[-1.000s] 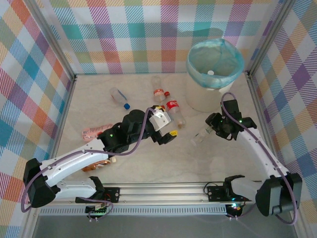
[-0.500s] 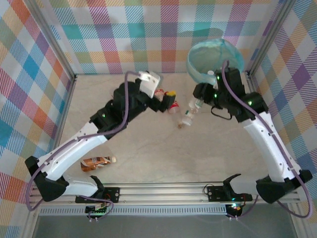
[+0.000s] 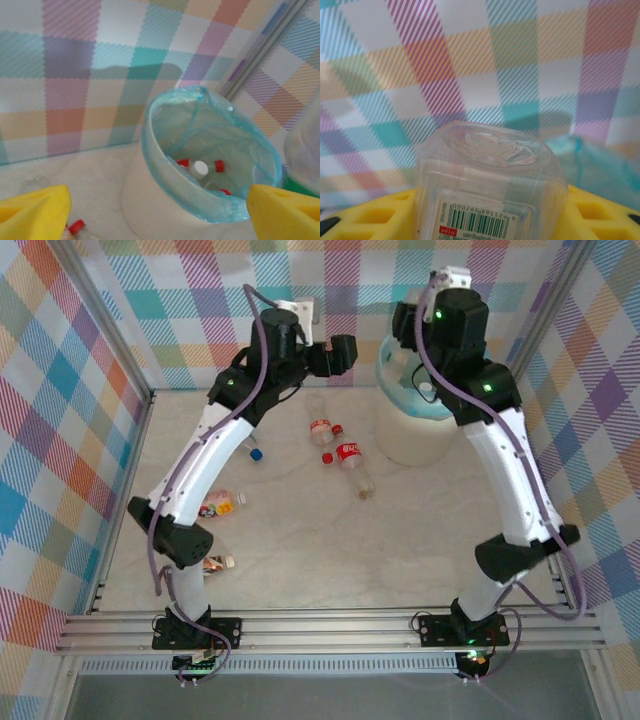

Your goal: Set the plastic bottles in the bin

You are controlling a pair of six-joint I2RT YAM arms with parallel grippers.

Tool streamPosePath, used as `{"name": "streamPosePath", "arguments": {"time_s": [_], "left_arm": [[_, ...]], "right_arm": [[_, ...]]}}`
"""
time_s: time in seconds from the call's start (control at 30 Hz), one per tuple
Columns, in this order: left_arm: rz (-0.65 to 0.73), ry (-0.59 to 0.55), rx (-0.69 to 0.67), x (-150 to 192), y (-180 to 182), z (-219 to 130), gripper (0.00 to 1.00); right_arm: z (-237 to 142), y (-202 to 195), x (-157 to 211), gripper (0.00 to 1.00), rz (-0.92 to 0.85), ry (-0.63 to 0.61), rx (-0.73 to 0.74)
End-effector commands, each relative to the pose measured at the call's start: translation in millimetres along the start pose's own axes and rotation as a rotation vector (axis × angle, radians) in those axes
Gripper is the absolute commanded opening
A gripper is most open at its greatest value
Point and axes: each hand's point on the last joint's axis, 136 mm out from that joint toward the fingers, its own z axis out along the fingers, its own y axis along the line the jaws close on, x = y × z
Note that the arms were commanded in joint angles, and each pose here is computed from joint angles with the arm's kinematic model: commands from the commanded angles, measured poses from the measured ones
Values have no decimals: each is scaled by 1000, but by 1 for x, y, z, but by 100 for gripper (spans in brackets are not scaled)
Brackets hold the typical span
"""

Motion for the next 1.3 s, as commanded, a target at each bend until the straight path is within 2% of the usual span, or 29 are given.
{"name": "streamPosePath", "arguments": {"time_s": [0.0,0.2,0.47,0.63,0.77,1.0,1.27], "left_arm": [[-66,91,54,18,-10,2,90],[-66,143,42,34,-5,10,90],[-44,181,27,49,2,8,90],[-31,174,15,53,7,4,90],[-34,178,13,56,10,5,90],[-53,178,6,57,15,6,90],[-75,180,-4,60,24,3,90]], "right_arm": [[29,-18,-37,37,-215,-164,234],[76,-27,-26,39,-437,-145,444],[114,-40,37,39,-385,-15,464],[132,-45,72,44,-409,61,489],[133,-42,70,45,-415,43,506],[123,-29,83,47,-379,86,476],[126,-31,127,52,-348,189,483]]}}
